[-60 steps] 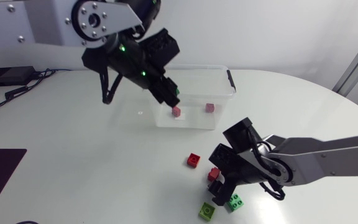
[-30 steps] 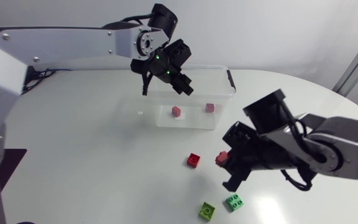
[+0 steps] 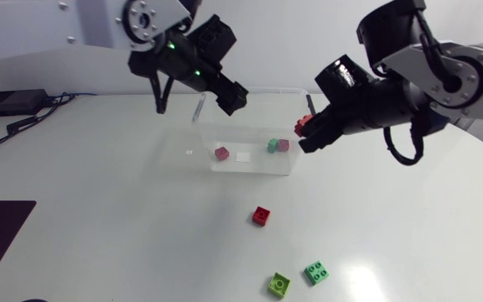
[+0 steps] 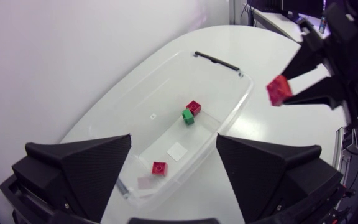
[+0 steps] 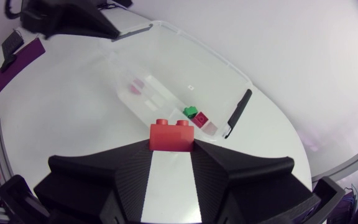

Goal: Place the duplo bricks in the container

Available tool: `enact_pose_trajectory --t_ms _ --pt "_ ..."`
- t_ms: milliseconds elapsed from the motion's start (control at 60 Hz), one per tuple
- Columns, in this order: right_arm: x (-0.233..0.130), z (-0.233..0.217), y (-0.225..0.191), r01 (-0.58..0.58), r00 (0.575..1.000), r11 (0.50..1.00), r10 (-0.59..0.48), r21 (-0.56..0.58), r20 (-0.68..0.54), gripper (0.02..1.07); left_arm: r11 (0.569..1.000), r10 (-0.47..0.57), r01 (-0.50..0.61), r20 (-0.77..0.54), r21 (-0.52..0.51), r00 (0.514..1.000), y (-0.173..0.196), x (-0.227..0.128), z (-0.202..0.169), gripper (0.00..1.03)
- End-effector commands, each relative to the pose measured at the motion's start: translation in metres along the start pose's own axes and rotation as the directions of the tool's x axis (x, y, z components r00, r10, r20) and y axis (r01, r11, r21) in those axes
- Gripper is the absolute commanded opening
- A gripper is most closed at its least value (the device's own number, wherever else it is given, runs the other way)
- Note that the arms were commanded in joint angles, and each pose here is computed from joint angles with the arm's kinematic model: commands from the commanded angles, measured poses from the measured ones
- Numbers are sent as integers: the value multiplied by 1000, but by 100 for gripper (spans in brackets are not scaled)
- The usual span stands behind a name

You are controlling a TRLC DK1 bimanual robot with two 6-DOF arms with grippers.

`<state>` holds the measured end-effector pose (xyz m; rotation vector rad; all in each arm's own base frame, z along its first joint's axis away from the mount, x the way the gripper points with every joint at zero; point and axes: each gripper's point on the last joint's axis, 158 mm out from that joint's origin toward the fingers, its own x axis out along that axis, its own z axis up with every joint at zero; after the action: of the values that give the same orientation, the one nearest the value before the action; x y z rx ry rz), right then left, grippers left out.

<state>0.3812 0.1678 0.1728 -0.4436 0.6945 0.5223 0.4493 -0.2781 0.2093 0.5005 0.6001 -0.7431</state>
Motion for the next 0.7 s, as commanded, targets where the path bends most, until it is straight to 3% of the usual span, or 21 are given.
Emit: enact_pose_trajectory --t_ms 0,133,317,383,500,550,683 --pt "16 15 -8 0 1000 999 -1 32 8 33 1000 -12 11 16 6 1000 -10 -29 -5 98" --pt "41 34 -20 9 1000 998 -11 61 28 33 998 -68 68 -27 -1 997 -33 -45 -35 98" --pt "76 45 -32 15 1000 996 -17 83 13 33 986 -165 169 -144 12 976 -80 -29 -95 98" --pt "87 47 -38 21 1000 995 -22 99 8 46 979 -196 202 -165 25 967 -98 -22 -109 98" --pt "90 52 -52 39 999 992 -41 122 15 95 966 -244 256 -199 39 949 -125 -12 -124 98" --pt "84 56 -58 49 998 990 -53 130 27 102 961 -260 275 -215 41 941 -135 -8 -128 98" --pt "45 55 -65 62 995 988 -72 145 63 102 952 -289 305 -242 28 926 -151 3 -132 98"
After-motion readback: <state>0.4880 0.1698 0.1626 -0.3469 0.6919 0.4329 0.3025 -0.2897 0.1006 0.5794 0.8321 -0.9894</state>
